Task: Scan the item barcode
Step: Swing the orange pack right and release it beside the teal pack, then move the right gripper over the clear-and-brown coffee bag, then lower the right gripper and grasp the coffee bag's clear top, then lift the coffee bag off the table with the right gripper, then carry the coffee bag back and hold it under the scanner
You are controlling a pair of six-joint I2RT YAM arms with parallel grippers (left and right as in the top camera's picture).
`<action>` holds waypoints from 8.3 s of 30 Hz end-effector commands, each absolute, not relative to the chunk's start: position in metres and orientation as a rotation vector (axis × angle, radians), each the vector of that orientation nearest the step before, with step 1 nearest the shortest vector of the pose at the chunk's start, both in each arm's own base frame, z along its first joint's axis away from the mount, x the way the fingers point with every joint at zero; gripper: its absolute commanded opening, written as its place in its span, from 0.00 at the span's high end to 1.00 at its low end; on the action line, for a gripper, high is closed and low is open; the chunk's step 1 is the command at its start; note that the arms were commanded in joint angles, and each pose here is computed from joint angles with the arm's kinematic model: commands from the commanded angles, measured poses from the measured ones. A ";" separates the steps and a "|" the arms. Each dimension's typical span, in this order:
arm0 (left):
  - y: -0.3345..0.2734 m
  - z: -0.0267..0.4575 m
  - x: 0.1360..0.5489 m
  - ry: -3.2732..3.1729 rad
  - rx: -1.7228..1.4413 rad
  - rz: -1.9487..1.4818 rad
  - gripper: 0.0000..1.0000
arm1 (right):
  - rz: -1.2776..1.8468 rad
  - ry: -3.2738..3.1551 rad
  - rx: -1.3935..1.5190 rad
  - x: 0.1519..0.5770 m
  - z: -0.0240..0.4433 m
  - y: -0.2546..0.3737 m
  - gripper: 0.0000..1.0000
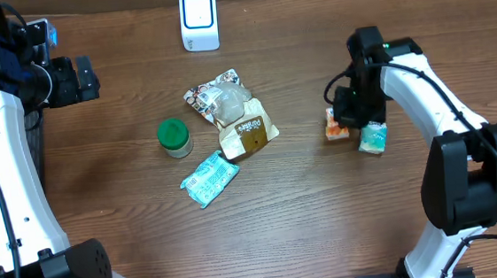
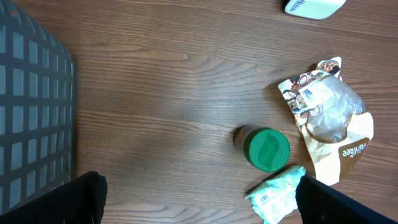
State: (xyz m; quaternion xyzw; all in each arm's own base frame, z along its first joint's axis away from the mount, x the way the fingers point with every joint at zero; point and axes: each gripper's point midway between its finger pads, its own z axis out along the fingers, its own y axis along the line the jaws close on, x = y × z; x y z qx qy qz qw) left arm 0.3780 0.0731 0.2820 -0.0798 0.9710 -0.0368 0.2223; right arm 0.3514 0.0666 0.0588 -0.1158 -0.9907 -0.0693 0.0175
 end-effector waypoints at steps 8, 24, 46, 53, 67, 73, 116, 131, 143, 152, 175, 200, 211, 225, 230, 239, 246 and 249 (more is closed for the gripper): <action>0.072 0.281 0.378 2.686 -0.189 -0.107 0.01 | -0.072 -3.004 -0.556 0.330 0.034 0.009 0.96; 0.072 0.281 0.378 2.686 -0.189 -0.107 0.00 | -0.093 -3.029 -0.605 0.350 0.082 -0.003 0.34; 0.072 0.281 0.378 2.686 -0.189 -0.107 0.01 | -0.877 -3.321 -0.037 0.453 0.104 0.183 0.07; 0.072 0.281 0.378 2.686 -0.189 -0.107 0.01 | -0.969 -3.215 0.102 0.452 0.045 0.232 0.17; 0.072 0.281 0.378 2.686 -0.189 -0.107 0.00 | -1.212 -2.968 0.237 0.423 0.015 0.277 0.31; 0.072 0.281 0.378 2.686 -0.189 -0.107 0.00 | -1.194 -2.942 0.276 0.411 0.009 0.291 0.40; 0.072 0.281 0.378 2.686 -0.189 -0.107 0.01 | -0.775 -3.018 -0.212 0.352 0.028 0.240 0.79; 0.072 0.281 0.378 2.686 -0.189 -0.107 0.01 | -1.057 -2.926 -0.104 0.374 0.069 0.216 0.44; 0.072 0.281 0.378 2.686 -0.189 -0.107 0.00 | -1.204 -2.847 0.012 0.363 0.037 0.227 0.35; 0.072 0.281 0.378 2.686 -0.189 -0.107 0.01 | -1.235 -2.779 0.159 0.341 -0.002 0.271 0.57; 0.072 0.281 0.378 2.686 -0.189 -0.106 0.00 | -1.564 -2.958 0.342 0.374 0.140 0.248 0.96; 0.072 0.281 0.378 2.686 -0.189 -0.107 0.01 | -1.303 -3.349 0.400 0.343 0.266 0.222 0.96; 0.072 0.281 0.378 2.686 -0.189 -0.107 0.00 | -0.190 -3.910 0.726 0.486 0.302 0.234 0.96; 0.072 0.281 0.378 2.686 -0.189 -0.107 0.00 | 1.478 -3.514 1.869 0.616 0.243 0.285 0.96; 0.072 0.281 0.378 2.686 -0.189 -0.106 0.00 | 1.767 -3.222 2.060 0.637 0.202 0.294 0.96; 0.072 0.281 0.378 2.686 -0.189 -0.107 0.00 | 1.857 -3.019 2.134 0.645 0.151 0.296 0.96; 0.072 0.281 0.378 2.686 -0.189 -0.107 0.00 | 1.992 -3.087 2.017 0.647 0.169 0.293 0.96; 0.072 0.281 0.378 2.686 -0.189 -0.106 0.00 | 1.988 -3.086 2.028 0.646 0.169 0.297 0.96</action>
